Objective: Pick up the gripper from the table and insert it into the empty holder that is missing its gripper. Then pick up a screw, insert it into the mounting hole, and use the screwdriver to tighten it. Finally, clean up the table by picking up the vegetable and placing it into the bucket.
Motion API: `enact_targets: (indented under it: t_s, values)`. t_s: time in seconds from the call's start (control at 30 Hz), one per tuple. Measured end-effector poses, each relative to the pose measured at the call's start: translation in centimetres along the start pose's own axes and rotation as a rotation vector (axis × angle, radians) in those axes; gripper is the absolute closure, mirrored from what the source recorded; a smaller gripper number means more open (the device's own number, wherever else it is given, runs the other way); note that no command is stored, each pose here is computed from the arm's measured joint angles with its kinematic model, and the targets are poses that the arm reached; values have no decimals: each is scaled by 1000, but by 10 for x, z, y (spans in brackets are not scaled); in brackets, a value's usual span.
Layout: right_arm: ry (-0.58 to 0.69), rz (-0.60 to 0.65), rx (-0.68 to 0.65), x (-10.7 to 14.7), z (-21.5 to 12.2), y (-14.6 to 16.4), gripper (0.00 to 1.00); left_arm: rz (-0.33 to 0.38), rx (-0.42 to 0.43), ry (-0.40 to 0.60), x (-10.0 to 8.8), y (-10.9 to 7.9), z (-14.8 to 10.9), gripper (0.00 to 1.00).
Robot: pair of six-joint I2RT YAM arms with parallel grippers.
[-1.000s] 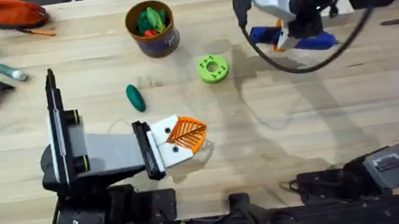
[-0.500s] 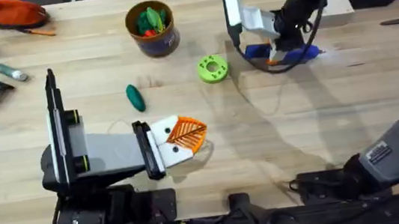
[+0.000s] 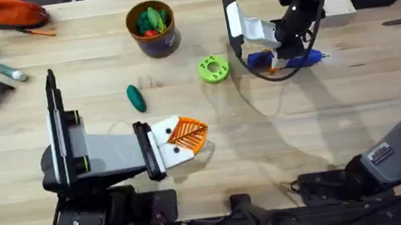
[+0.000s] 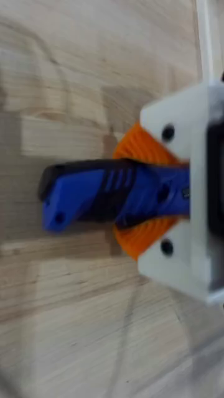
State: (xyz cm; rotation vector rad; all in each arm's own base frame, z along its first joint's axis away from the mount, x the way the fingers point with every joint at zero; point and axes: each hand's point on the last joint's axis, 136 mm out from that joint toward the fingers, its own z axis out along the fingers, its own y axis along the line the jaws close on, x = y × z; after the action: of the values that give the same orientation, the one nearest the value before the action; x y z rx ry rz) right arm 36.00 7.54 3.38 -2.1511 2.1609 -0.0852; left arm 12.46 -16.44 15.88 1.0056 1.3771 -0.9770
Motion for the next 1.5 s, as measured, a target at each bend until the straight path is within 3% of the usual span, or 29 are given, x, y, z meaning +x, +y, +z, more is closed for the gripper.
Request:
enact_targets:
  t_s: [0.03, 0.2, 0.23, 0.27, 0.5, 0.63, 0.83, 1.07, 1.27, 1.4, 1.5]
  values:
    - [1, 7, 1, 0, 0, 0, 909, 0, 0, 0, 0, 0, 0, 987]
    - [-1, 26, 40, 1, -2, -9, 174, 0, 0, 0, 0, 0, 0, 987]
    - [-3, 28, 45, 0, -3, -10, 67, 0, 0, 0, 0, 0, 0, 987]
    - [-3, 32, 47, 0, -4, -10, 31, 0, 0, 0, 0, 0, 0, 987]
    - [-3, 66, 43, 1, -10, -6, 19, 0, 0, 0, 0, 0, 0, 987]
    - [-12, 101, 71, 2, -29, -3, 19, 0, 0, 0, 0, 0, 0, 987]
    - [-90, 132, 214, -5, -97, -1, 19, 0, 0, 0, 0, 0, 0, 987]
    - [-326, 224, 539, -28, -195, -28, 19, 0, 0, 0, 0, 0, 0, 987]
    - [-616, 523, 753, -40, -285, -62, 19, 0, 0, 0, 0, 0, 0, 987]
    - [-746, 791, 710, -36, -308, -52, 19, 0, 0, 0, 0, 0, 0, 987]
    - [-730, 1008, 622, -22, -300, -29, 18, 0, 0, 0, 0, 0, 0, 987]
